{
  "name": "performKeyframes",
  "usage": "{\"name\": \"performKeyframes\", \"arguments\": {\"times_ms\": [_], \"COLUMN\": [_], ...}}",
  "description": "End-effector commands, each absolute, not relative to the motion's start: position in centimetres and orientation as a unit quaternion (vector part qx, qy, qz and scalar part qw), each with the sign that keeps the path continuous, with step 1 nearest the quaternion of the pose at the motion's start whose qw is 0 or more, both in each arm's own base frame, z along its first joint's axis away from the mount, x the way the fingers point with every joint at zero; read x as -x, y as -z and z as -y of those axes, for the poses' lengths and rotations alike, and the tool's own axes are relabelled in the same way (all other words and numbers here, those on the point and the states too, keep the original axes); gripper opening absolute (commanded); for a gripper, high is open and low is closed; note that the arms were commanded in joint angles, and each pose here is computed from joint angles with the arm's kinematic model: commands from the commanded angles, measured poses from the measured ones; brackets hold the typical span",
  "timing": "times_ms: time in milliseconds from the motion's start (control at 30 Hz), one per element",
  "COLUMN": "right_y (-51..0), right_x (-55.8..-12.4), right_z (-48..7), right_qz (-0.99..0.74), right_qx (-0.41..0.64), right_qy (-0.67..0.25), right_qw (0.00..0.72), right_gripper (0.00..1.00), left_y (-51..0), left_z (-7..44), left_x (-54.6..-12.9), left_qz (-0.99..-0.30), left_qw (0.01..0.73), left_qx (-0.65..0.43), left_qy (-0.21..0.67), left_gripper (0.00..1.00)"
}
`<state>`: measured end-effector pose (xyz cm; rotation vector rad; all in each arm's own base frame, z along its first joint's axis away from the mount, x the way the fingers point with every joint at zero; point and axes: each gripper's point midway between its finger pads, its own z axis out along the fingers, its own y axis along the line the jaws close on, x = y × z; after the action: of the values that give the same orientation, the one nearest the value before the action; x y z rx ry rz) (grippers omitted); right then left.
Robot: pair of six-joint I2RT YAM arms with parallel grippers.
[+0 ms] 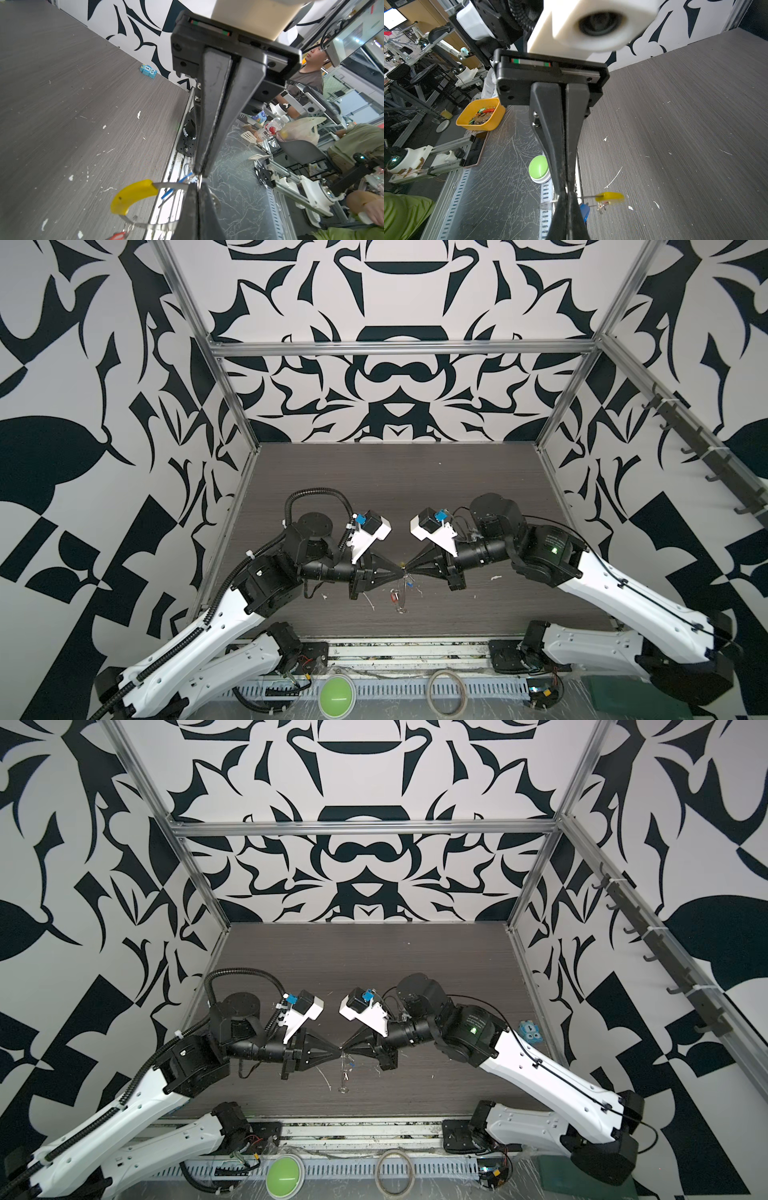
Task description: Remove the keys from the keyring
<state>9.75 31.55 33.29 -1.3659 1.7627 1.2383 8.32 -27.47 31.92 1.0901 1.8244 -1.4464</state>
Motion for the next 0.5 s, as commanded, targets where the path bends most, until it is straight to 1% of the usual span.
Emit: {"name": "performKeyframes", "arguments": {"times_ms": [0, 33, 67, 100, 133, 167, 233, 333, 467], "right_y": [-36.0, -36.1, -36.2, -36.4, -36.6, -37.0, -37.5, -37.7, -36.6], "right_x": [-10.0, -10.2, -10.5, -10.7, -11.0, -11.1, -11.4, -11.9, -12.0], "right_z": [-32.1, -32.1, -32.1, -32.0, -31.9, -31.7, -31.1, -30.1, -29.9], "right_qz": [-0.635, -0.637, -0.639, -0.64, -0.641, -0.638, -0.636, -0.631, -0.621], "right_qx": [0.512, 0.508, 0.501, 0.495, 0.489, 0.483, 0.468, 0.439, 0.417], "right_qy": [-0.478, -0.477, -0.475, -0.473, -0.47, -0.471, -0.468, -0.466, -0.485], "right_qw": [0.326, 0.331, 0.338, 0.349, 0.359, 0.371, 0.397, 0.437, 0.453], "right_gripper": [0.0, 0.0, 0.07, 0.21, 0.32, 0.36, 0.42, 0.47, 0.55], "left_y": [-33.6, -33.6, -33.7, -33.9, -34.0, -34.1, -34.6, -35.2, -35.9], "left_z": [27.5, 27.5, 27.4, 27.4, 27.3, 27.2, 26.9, 26.4, 26.0], "left_x": [-8.3, -8.4, -8.5, -8.8, -8.9, -9.0, -9.3, -9.4, -9.5], "left_qz": [-0.665, -0.664, -0.663, -0.662, -0.66, -0.658, -0.652, -0.642, -0.629], "left_qw": [0.302, 0.307, 0.313, 0.323, 0.333, 0.341, 0.362, 0.386, 0.412], "left_qx": [-0.413, -0.412, -0.41, -0.407, -0.404, -0.402, -0.394, -0.386, -0.374], "left_qy": [0.544, 0.544, 0.543, 0.54, 0.539, 0.538, 0.537, 0.538, 0.543], "left_gripper": [0.0, 0.0, 0.0, 0.0, 0.0, 0.0, 0.0, 0.0, 0.0]}}
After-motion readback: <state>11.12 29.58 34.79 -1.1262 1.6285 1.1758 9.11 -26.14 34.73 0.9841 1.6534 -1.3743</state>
